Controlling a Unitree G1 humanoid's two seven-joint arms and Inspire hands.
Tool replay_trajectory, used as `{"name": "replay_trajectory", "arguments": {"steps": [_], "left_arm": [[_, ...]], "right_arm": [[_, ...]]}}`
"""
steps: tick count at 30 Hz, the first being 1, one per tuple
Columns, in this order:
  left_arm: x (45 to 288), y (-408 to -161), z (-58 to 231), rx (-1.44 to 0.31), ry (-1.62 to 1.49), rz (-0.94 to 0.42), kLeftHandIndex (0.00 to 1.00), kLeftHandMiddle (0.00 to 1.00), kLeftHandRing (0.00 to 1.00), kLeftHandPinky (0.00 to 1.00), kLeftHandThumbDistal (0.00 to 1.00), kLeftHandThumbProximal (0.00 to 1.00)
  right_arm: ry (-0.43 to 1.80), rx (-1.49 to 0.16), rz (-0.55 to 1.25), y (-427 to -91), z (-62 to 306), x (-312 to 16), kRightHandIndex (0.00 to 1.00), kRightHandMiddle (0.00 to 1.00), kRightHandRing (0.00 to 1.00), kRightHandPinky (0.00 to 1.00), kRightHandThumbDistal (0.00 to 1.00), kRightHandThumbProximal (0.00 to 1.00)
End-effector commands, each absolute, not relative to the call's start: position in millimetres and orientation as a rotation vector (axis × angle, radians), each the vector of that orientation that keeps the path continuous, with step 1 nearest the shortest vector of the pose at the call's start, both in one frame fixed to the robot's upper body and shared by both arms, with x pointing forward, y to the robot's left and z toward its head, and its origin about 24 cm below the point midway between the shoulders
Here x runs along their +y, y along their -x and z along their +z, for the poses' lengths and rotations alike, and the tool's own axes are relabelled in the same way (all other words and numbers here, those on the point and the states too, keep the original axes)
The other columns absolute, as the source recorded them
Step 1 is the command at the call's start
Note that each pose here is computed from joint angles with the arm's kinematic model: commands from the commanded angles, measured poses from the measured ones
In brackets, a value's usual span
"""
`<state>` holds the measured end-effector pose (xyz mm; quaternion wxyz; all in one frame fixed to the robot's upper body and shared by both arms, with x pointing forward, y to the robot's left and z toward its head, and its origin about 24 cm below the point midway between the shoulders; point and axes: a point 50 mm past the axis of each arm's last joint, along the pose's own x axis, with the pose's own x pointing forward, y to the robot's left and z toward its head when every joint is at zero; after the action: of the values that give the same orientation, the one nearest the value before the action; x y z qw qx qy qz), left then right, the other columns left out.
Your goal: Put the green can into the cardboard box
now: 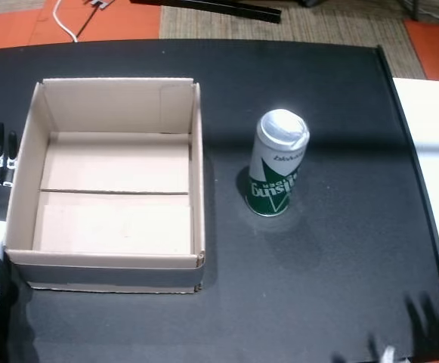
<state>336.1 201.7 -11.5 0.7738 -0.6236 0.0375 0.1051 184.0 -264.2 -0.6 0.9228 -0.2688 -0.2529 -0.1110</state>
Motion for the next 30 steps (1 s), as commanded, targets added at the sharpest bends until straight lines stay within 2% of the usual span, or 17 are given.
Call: {"name": "replay_trajectory", "arguments": {"steps": [1, 4, 9, 12, 14, 20, 25, 27, 30], "left_arm": [[195.6, -329.1, -22.8, 0.142, 1.352, 0.250, 0.44, 0.48, 0.59, 0.73, 0.00, 0.84], [194.6, -328.5, -23.5, 0.145, 1.349, 0.240, 0.44, 0.48, 0.59, 0.73, 0.00, 0.84], [193.7, -326.0, -26.2, 0.146, 1.363, 0.235, 0.42, 0.46, 0.60, 0.73, 0.00, 0.78], [194.6, -326.2, -25.8, 0.145, 1.346, 0.237, 0.42, 0.46, 0.58, 0.71, 0.00, 0.79], [195.4, -326.0, -25.9, 0.144, 1.345, 0.239, 0.42, 0.45, 0.56, 0.69, 0.00, 0.78], [195.5, -325.4, -26.5, 0.151, 1.346, 0.232, 0.43, 0.46, 0.58, 0.72, 0.00, 0.79], [194.6, -326.7, -25.6, 0.152, 1.343, 0.241, 0.43, 0.46, 0.59, 0.72, 0.00, 0.82], [194.4, -326.7, -25.4, 0.150, 1.348, 0.234, 0.45, 0.48, 0.59, 0.73, 0.00, 0.84], [194.5, -326.6, -25.5, 0.150, 1.351, 0.233, 0.42, 0.45, 0.58, 0.70, 0.00, 0.83]], "right_arm": [[0.501, -0.572, -0.194, -202.7, 14.3, -259.1, 0.83, 0.94, 0.98, 1.00, 1.00, 0.50], [0.471, -0.592, -0.166, -223.4, 26.9, -251.6, 0.84, 0.94, 0.99, 1.00, 1.00, 0.56], [0.405, -0.603, -0.121, -250.2, 42.7, -238.3, 0.84, 0.95, 1.00, 1.00, 1.00, 0.56], [0.363, -0.594, -0.109, -261.6, 47.7, -232.8, 0.84, 0.95, 0.99, 1.00, 1.00, 0.58], [0.341, -0.586, -0.095, -266.7, 49.4, -230.5, 0.85, 0.96, 1.00, 1.00, 1.00, 0.57], [0.296, -0.565, -0.053, -281.0, 54.0, -225.2, 0.86, 0.96, 1.00, 1.00, 1.00, 0.57], [0.313, -0.497, -0.007, -297.3, 54.9, -221.8, 0.87, 0.96, 1.00, 1.00, 1.00, 0.63], [0.313, -0.464, 0.011, -304.0, 54.8, -219.4, 0.87, 0.97, 1.00, 1.00, 1.00, 0.62], [0.297, -0.422, 0.061, -313.0, 55.7, -214.6, 0.88, 0.97, 1.00, 1.00, 1.00, 0.59]]}}
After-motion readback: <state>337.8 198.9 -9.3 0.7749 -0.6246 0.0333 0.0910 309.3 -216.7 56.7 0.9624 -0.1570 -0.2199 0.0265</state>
